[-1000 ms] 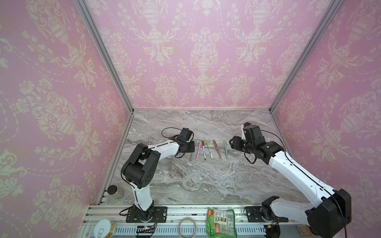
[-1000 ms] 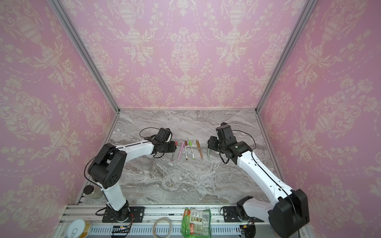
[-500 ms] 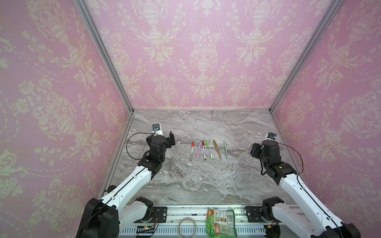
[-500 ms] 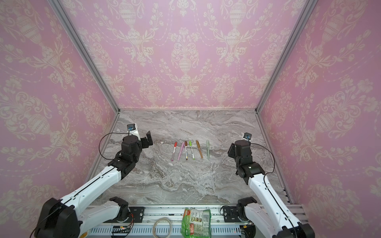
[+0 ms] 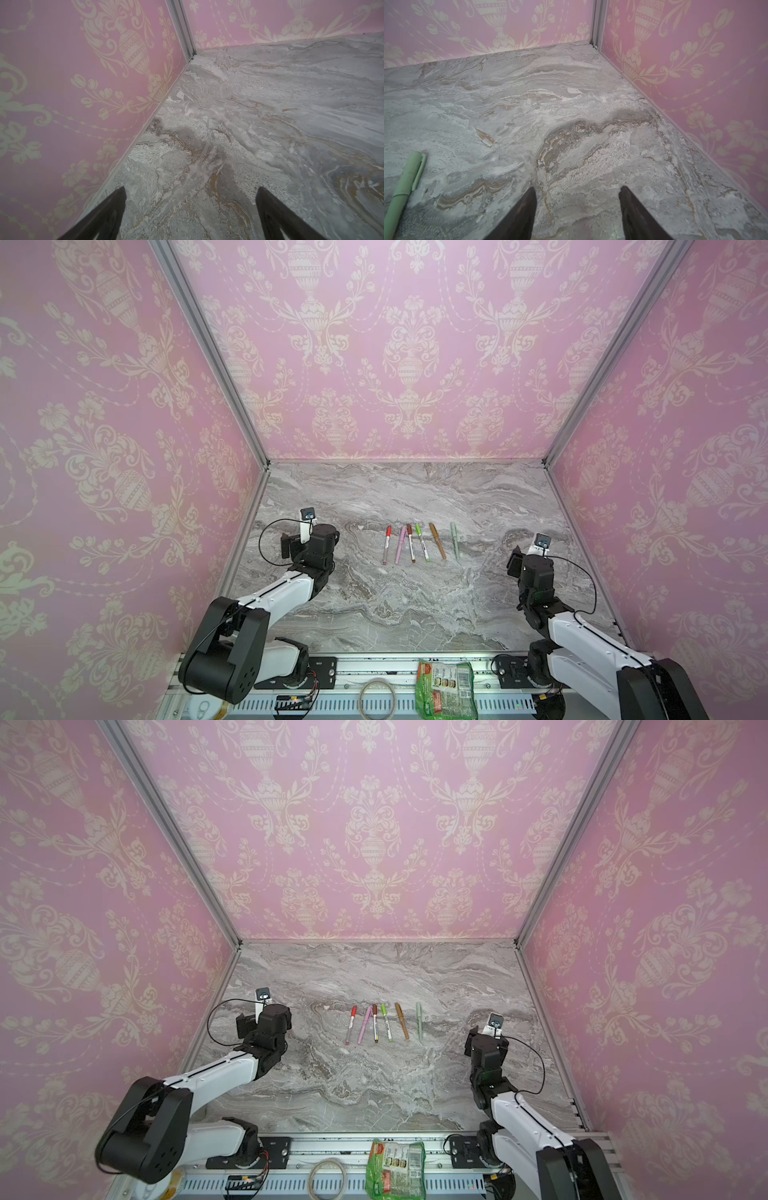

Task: Insert pens into pen caps
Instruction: Reset both arms

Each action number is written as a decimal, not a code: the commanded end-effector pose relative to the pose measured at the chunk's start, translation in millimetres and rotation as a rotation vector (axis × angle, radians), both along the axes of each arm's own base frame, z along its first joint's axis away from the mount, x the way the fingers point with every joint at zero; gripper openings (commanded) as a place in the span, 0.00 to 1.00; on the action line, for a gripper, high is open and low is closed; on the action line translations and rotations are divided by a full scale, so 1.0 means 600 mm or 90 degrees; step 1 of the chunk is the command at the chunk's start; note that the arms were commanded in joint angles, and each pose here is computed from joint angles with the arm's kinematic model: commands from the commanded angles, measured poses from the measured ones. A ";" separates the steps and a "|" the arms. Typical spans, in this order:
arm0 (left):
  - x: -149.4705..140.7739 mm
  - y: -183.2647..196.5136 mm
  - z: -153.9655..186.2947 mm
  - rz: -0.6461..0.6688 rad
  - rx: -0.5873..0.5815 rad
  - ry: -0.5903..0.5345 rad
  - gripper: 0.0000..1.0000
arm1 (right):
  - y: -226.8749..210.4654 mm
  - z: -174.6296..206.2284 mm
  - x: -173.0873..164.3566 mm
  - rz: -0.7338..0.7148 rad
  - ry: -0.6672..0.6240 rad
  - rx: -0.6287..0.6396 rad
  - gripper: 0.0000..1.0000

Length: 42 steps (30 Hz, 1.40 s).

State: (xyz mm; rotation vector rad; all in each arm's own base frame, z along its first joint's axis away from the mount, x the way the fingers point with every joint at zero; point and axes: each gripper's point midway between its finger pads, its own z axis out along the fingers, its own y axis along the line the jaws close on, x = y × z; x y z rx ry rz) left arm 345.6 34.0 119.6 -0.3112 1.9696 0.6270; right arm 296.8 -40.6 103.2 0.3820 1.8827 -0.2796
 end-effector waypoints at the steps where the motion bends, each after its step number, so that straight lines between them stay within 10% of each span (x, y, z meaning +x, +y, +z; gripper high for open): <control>1: 0.006 0.010 -0.007 0.006 0.002 -0.061 0.99 | 0.014 0.050 0.033 0.035 -0.093 -0.002 0.65; 9: 0.071 -0.051 -0.014 -0.180 0.050 -0.071 0.99 | 0.045 0.051 0.096 0.119 -0.086 -0.034 0.65; 18: 0.082 0.000 -0.064 -0.208 -0.136 -0.089 0.99 | 0.040 0.005 0.120 0.160 -0.105 -0.001 0.65; 29: 0.084 0.001 -0.071 -0.225 -0.165 -0.086 0.99 | 0.063 -0.014 0.163 0.229 -0.017 0.031 1.00; 42: 0.083 0.002 -0.072 -0.224 -0.163 -0.085 0.99 | 0.070 -0.010 0.162 0.241 -0.023 0.020 1.00</control>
